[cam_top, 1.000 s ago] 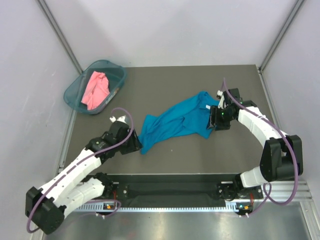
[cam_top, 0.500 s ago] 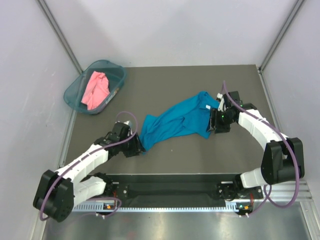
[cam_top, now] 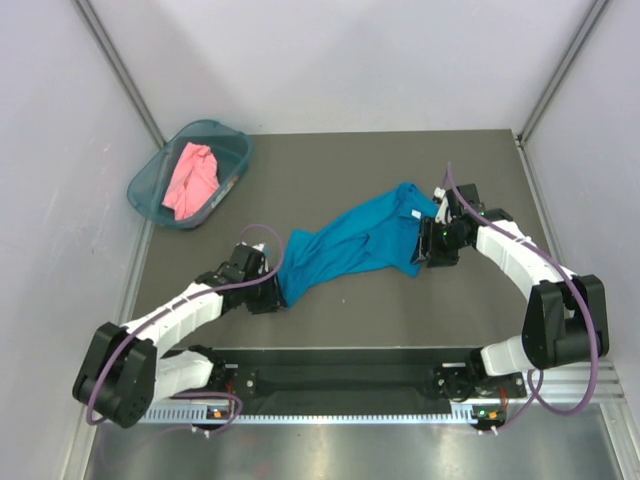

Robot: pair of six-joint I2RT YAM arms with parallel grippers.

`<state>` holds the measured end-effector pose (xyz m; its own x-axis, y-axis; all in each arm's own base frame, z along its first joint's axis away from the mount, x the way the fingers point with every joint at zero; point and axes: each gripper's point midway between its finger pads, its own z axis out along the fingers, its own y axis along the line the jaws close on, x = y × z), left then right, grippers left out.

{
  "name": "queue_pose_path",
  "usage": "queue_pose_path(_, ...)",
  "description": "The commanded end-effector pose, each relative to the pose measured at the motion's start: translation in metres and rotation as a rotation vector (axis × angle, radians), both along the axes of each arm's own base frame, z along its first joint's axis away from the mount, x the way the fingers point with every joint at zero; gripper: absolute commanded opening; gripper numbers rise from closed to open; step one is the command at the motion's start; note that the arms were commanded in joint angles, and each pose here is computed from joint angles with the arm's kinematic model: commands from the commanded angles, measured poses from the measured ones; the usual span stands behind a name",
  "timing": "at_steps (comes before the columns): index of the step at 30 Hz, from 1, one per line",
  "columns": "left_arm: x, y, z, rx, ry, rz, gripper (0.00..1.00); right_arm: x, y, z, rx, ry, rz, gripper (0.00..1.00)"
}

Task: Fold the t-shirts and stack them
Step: Flatten the tshirt out

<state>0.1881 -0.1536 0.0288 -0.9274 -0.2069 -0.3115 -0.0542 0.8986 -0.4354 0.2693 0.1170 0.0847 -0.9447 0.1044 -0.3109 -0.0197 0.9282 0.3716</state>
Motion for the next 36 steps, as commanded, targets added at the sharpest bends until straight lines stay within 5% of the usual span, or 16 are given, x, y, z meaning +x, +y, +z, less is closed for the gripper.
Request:
queue_pose_path(1, 0.023, -0.003, 0.009, 0.006, -0.090, -0.011, 0.41, 0.007, 0.008, 0.007, 0.027, -0.040, 0.005, 0.50)
queue_pose_path(16, 0.042, -0.024, 0.015, -0.045, -0.122, -0.092, 0.37, 0.006, 0.011, -0.001, 0.033, -0.024, -0.001, 0.49)
queue_pose_path(23, 0.045, -0.031, 0.017, -0.059, -0.116, -0.111, 0.25, 0.007, 0.011, -0.003, 0.036, -0.019, 0.001, 0.49)
queue_pose_path(36, 0.053, -0.021, 0.009, 0.030, -0.095, -0.078, 0.33, 0.007, 0.011, -0.008, 0.032, -0.008, 0.008, 0.50)
